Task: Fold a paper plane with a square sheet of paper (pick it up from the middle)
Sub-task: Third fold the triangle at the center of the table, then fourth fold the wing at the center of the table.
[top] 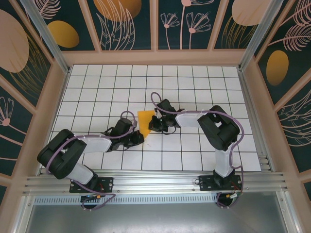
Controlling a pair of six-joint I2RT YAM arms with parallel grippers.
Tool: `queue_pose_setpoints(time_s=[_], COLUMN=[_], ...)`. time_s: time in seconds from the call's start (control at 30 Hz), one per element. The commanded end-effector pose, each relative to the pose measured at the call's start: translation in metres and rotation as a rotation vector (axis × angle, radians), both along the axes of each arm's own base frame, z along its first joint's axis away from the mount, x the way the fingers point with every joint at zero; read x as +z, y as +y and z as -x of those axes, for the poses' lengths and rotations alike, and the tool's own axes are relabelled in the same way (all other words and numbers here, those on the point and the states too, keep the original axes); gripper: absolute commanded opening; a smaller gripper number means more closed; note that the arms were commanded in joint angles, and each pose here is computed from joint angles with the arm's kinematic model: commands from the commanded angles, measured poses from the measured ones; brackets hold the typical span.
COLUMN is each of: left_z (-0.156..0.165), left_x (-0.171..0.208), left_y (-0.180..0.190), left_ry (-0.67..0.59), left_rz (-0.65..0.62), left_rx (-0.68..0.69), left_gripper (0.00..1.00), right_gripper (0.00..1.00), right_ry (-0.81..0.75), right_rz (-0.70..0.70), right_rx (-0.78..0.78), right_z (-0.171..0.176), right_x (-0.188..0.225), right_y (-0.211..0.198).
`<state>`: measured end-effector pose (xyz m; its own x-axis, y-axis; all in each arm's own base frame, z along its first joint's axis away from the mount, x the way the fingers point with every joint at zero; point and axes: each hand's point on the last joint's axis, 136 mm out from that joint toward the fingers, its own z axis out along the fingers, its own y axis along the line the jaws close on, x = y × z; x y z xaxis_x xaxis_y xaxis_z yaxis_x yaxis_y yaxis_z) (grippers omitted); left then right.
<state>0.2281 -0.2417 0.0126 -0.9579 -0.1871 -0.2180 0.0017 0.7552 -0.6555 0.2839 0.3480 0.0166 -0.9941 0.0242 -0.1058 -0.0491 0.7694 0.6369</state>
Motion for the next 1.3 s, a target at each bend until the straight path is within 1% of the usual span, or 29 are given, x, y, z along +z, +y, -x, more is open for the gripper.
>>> queue_pose_setpoints(time_s=[0.0, 0.13, 0.33, 0.47, 0.53, 0.6, 0.7, 0.8, 0.87, 0.93, 1.07, 1.17, 1.27], left_z=[0.053, 0.056, 0.065, 0.055, 0.044, 0.030, 0.008, -0.011, -0.022, -0.033, -0.051, -0.060, -0.067], left_x=[-0.040, -0.040, -0.045, -0.038, -0.026, -0.005, 0.024, 0.046, 0.057, 0.065, 0.070, 0.069, 0.066], left_y=[0.032, 0.038, 0.042, 0.039, 0.034, 0.024, 0.017, 0.015, 0.013, 0.011, 0.005, -0.002, -0.011], left_ry=[0.211, 0.216, 0.234, 0.205, 0.166, 0.106, 0.025, -0.038, -0.081, -0.117, -0.170, -0.180, -0.175], left_rz=[-0.151, -0.172, -0.207, -0.220, -0.205, -0.173, -0.161, -0.168, -0.158, -0.153, -0.145, -0.126, -0.102], left_rx=[-0.012, -0.004, -0.032, -0.027, -0.020, -0.017, 0.014, 0.049, 0.071, 0.094, 0.109, 0.110, 0.106], left_gripper=[0.07, 0.06, 0.06, 0.06, 0.07, 0.09, 0.16, 0.25, 0.29, 0.33, 0.35, 0.33, 0.28], right_gripper=[0.02, 0.02, 0.02, 0.02, 0.03, 0.04, 0.10, 0.18, 0.28, 0.36, 0.46, 0.49, 0.50], right_ry=[0.088, 0.086, 0.086, 0.077, 0.057, 0.024, -0.051, -0.117, -0.154, -0.175, -0.198, -0.188, -0.170], right_rz=[0.179, 0.179, 0.179, 0.167, 0.142, 0.105, 0.032, -0.032, -0.053, -0.054, -0.033, -0.037, -0.064], right_rx=[-0.067, -0.069, -0.068, -0.065, -0.053, -0.037, -0.014, -0.024, -0.053, -0.093, -0.174, -0.193, -0.176], right_z=[0.009, 0.008, 0.008, 0.006, 0.003, -0.004, -0.018, -0.031, -0.037, -0.040, -0.040, -0.035, -0.029], right_x=[-0.046, -0.046, -0.045, -0.040, -0.029, -0.012, 0.026, 0.061, 0.077, 0.083, 0.080, 0.073, 0.066], right_y=[-0.034, -0.034, -0.034, -0.032, -0.026, -0.018, -0.002, 0.003, -0.002, -0.013, -0.042, -0.057, -0.059])
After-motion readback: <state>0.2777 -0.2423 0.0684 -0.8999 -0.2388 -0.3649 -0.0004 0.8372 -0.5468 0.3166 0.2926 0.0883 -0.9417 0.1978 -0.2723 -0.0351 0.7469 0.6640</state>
